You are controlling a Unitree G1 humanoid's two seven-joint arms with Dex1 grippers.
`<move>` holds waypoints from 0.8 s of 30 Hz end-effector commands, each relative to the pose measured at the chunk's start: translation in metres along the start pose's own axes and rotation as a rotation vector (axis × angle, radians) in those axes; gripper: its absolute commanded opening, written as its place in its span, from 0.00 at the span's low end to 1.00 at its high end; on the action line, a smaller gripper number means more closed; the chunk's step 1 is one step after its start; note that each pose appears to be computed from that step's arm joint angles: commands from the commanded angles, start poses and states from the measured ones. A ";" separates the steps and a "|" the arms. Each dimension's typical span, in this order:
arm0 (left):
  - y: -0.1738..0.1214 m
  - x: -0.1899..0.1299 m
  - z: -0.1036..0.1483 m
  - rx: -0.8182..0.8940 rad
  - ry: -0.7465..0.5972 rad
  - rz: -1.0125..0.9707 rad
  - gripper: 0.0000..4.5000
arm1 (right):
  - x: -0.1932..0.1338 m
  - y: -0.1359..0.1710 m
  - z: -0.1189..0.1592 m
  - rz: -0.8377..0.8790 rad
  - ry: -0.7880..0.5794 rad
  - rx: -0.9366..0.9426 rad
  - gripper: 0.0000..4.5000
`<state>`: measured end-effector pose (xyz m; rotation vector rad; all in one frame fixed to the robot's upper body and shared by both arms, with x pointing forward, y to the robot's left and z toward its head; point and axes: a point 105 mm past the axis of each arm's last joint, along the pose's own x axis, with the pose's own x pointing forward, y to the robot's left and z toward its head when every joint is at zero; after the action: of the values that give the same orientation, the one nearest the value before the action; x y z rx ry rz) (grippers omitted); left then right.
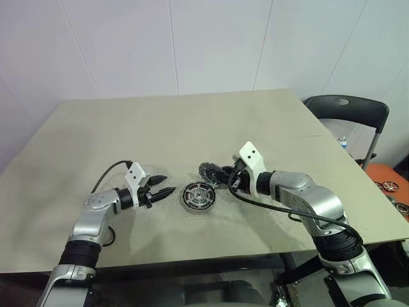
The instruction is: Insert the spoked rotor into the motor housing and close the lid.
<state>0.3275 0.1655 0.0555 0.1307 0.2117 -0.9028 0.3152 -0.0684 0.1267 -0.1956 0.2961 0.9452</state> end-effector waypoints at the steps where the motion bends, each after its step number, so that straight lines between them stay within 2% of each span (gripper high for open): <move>1: 0.005 0.002 0.013 0.048 -0.031 0.010 0.62 | -0.003 0.017 0.030 0.096 -0.107 -0.038 0.55; 9: 0.009 0.000 0.010 0.048 -0.017 0.031 0.62 | -0.006 0.000 0.016 0.094 -0.090 0.083 0.55; 13: 0.008 0.000 0.010 0.049 -0.018 0.029 0.62 | -0.001 -0.016 0.022 0.024 -0.146 0.142 0.55; 19: 0.007 0.002 0.013 0.048 -0.025 0.020 0.62 | 0.027 -0.003 0.021 0.035 -0.140 0.168 0.55; 22: 0.006 0.003 0.011 0.046 -0.022 0.015 0.62 | 0.045 0.007 0.013 0.047 -0.082 0.144 0.68; 24: 0.005 0.002 0.013 0.048 -0.026 0.011 0.62 | 0.054 0.012 0.013 0.051 -0.064 0.119 0.82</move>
<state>0.3303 0.1670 0.0521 0.1404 0.2198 -0.8879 0.3313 -0.0253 0.1050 -0.0004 0.3663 0.9729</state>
